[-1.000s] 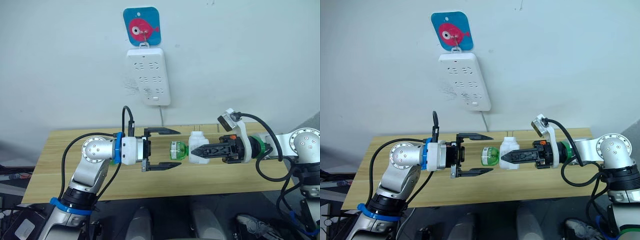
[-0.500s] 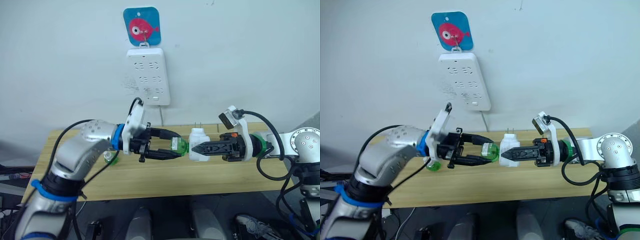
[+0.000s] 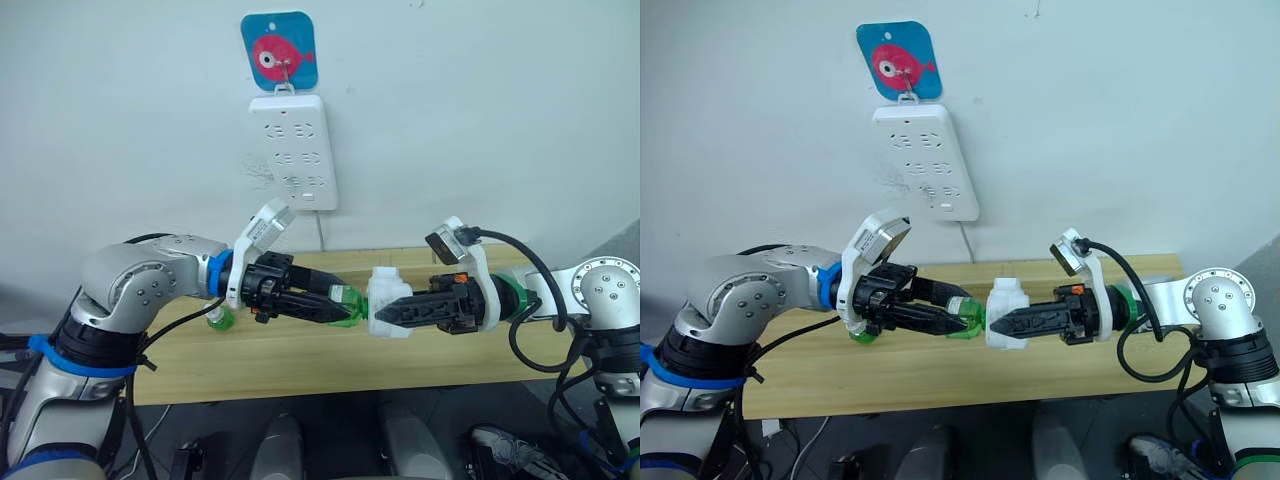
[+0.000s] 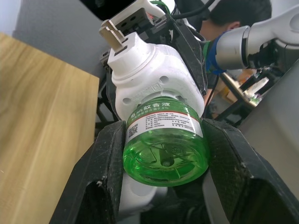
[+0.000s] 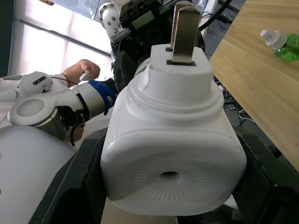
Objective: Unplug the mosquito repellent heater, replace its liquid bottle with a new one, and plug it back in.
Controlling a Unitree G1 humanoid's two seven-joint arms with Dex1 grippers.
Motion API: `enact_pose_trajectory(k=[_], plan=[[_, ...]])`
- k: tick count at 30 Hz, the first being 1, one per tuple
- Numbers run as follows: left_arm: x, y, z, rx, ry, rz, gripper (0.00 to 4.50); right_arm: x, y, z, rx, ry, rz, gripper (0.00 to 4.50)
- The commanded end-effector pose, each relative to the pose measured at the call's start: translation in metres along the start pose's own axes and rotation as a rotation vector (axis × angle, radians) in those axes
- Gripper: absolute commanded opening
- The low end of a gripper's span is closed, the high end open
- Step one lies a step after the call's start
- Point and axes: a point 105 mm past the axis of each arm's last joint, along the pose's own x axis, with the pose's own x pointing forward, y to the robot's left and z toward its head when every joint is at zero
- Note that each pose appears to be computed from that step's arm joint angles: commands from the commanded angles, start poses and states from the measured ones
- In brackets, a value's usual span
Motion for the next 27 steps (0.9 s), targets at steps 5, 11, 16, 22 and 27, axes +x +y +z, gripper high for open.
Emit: enact_pose_trajectory(k=[5, 11, 16, 22, 27], plan=[[-0.025, -0.007, 0.017, -0.004, 0.017, 0.115, 2.20, -0.019, -0.009, 0.007, 0.012, -0.048, -0.091, 3.06], [-0.027, -0.013, 0.012, 0.036, 0.042, 0.155, 0.56, -0.021, -0.013, 0.011, 0.019, -0.079, -0.108, 3.06], [-0.024, -0.008, 0.009, 0.153, 0.007, 0.187, 0.00, -0.020, -0.013, 0.013, 0.023, -0.091, -0.105, 3.06], [-0.031, 0.015, -0.005, 0.464, 0.032, 0.320, 0.00, -0.020, -0.012, 0.015, 0.019, -0.096, -0.099, 3.06], [-0.032, 0.020, -0.021, 0.713, 0.036, 0.319, 1.46, -0.020, -0.012, 0.017, 0.016, -0.101, -0.099, 3.06]])
